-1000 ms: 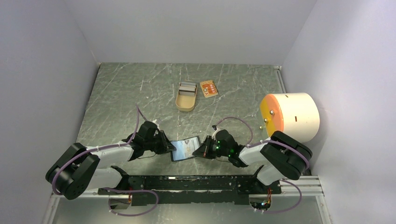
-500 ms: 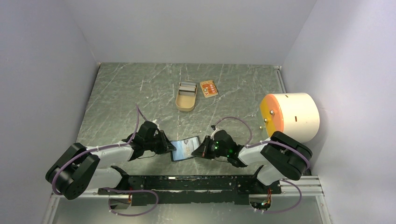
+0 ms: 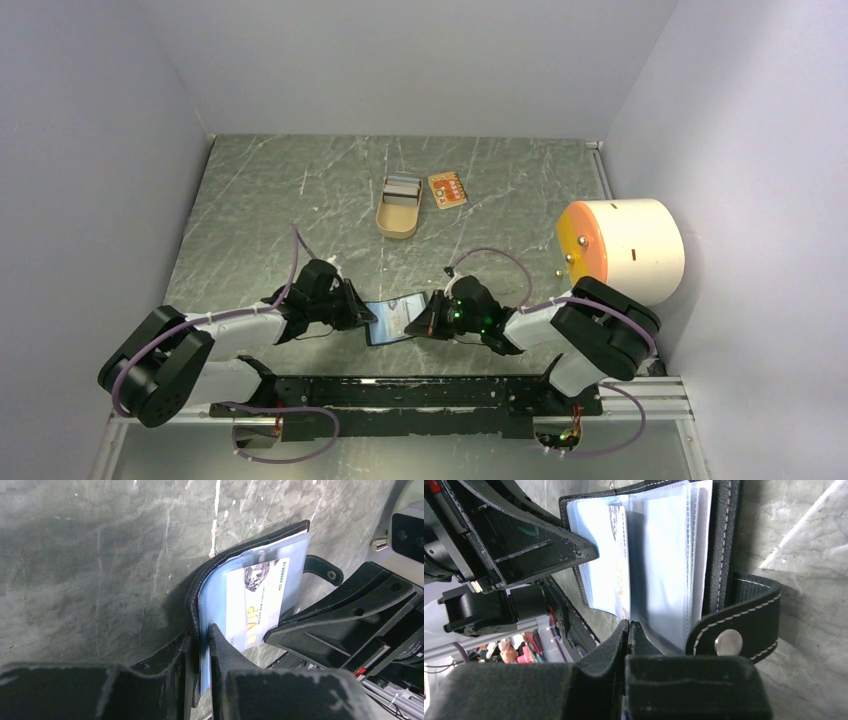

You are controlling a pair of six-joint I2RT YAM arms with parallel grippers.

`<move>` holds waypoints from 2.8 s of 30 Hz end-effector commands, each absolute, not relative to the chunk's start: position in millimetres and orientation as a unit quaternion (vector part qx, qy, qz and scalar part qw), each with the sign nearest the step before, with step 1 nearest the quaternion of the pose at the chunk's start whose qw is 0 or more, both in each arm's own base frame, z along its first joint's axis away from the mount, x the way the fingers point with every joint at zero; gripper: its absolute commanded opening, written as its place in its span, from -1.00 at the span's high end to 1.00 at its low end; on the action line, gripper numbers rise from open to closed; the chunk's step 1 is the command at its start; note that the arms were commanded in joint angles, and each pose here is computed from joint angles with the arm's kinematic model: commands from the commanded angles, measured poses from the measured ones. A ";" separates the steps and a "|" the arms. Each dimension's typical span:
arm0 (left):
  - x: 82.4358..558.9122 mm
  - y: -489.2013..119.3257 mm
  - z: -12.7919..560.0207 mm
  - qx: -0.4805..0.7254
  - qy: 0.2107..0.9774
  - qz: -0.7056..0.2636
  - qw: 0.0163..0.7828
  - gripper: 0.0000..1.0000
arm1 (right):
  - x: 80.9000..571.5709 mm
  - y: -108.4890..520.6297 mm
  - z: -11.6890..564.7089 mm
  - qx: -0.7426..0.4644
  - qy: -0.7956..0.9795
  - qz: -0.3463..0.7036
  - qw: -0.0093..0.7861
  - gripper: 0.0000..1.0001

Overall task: Put the credit cards into the card holder
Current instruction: Insert the credit card into the card holder.

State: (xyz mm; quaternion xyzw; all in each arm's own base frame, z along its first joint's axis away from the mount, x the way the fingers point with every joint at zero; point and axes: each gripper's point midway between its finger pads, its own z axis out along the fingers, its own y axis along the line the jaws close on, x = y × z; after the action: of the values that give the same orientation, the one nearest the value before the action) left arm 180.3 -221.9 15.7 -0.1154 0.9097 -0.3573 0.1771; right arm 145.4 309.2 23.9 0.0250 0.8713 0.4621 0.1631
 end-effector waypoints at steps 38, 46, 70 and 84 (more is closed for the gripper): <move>179.3 -248.2 54.8 -0.076 0.866 -0.458 0.186 0.66 | 169.8 328.8 41.7 -0.037 0.860 0.470 0.194 0.09; 179.0 -248.7 46.8 -0.075 0.872 -0.451 0.176 0.43 | 169.4 332.6 53.7 -0.035 0.845 0.494 0.202 0.12; 175.3 -236.5 18.7 -0.093 0.892 -0.410 0.167 0.51 | 183.1 327.1 20.1 -0.018 0.886 0.416 0.206 0.01; 176.5 -251.9 41.9 -0.062 0.868 -0.462 0.174 0.29 | 177.4 341.1 33.5 -0.032 0.870 0.449 0.200 0.35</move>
State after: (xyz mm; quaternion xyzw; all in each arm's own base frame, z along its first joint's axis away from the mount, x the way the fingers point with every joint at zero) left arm 173.9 -243.9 27.0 -0.0831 0.8839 -0.4310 0.1614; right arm 180.6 333.9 30.7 -0.0240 0.8779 0.4322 0.2046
